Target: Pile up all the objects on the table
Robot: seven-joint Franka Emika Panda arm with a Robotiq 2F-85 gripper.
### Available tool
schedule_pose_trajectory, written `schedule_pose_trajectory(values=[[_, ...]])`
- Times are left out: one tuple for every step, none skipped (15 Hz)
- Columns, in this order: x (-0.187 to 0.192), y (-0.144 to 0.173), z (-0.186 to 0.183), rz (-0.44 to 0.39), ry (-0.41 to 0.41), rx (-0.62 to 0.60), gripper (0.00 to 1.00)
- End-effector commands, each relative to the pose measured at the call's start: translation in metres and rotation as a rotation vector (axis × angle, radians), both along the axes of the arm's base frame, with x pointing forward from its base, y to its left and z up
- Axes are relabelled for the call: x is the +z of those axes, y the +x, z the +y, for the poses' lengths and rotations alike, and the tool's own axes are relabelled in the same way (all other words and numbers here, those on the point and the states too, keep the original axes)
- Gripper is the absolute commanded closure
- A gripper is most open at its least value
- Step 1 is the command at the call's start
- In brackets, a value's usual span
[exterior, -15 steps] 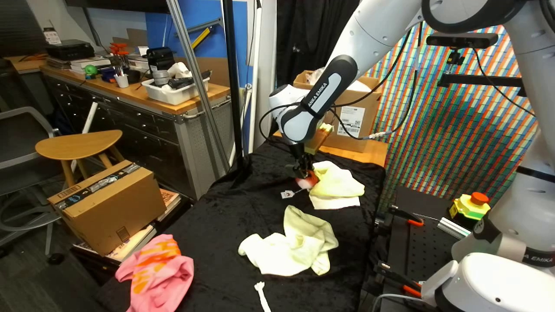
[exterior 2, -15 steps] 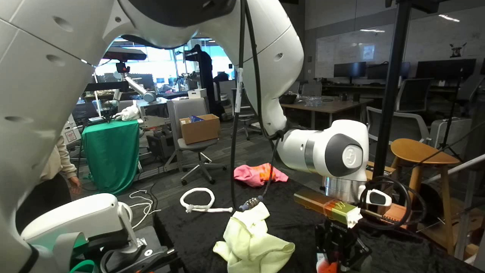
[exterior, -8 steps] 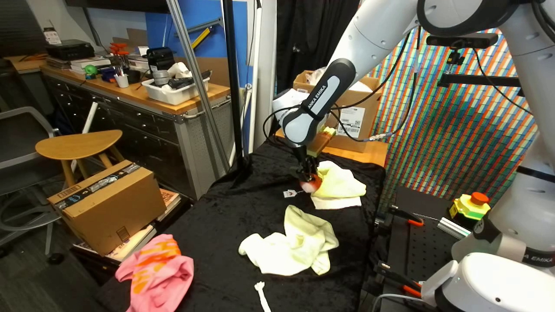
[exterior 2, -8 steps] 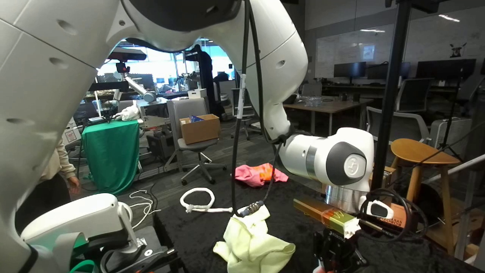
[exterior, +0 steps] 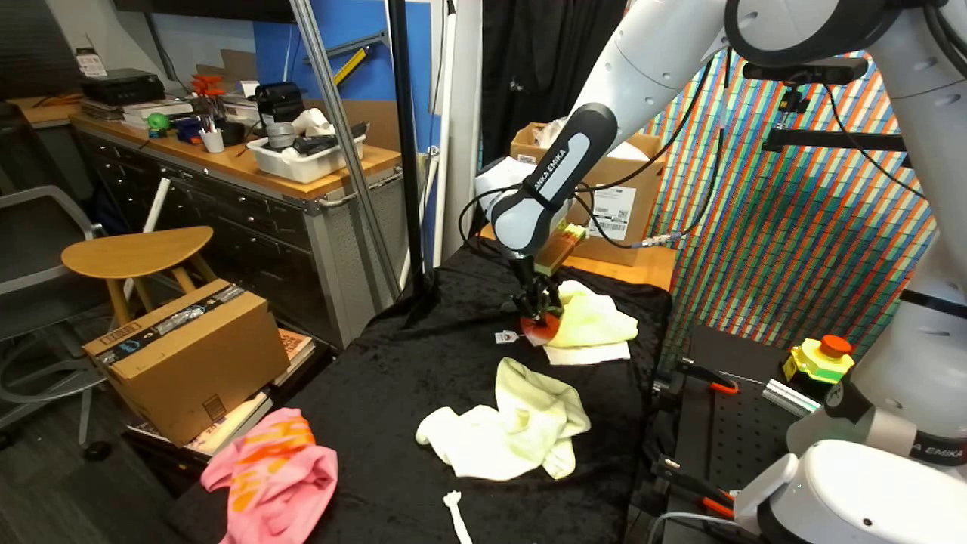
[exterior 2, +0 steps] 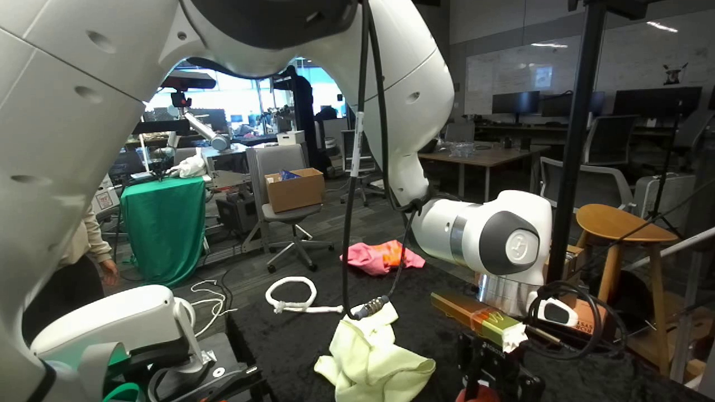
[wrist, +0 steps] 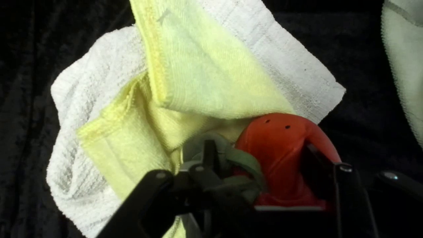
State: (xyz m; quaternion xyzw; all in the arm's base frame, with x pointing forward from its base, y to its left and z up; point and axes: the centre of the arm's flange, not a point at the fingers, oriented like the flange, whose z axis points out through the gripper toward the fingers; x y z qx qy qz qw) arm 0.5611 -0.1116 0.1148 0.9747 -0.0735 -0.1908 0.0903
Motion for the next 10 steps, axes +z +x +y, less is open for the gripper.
schedule_pose_trajectory(values=[[0.009,-0.003,0.001,-0.004,0.008,-0.007,0.01],[0.012,-0.004,0.002,-0.007,0.007,-0.002,0.00],[0.013,-0.004,0.003,-0.013,0.004,0.000,0.00],[0.015,-0.004,0.004,-0.015,0.004,0.004,0.00],[0.020,-0.004,0.006,-0.021,-0.002,0.012,0.00],[0.023,-0.004,0.008,-0.025,-0.005,0.015,0.00],[0.027,-0.003,0.011,-0.031,-0.012,0.024,0.00],[0.031,-0.003,0.013,-0.037,-0.018,0.029,0.00],[0.037,-0.002,0.016,-0.044,-0.025,0.041,0.01],[0.042,-0.001,0.020,-0.051,-0.031,0.053,0.00]])
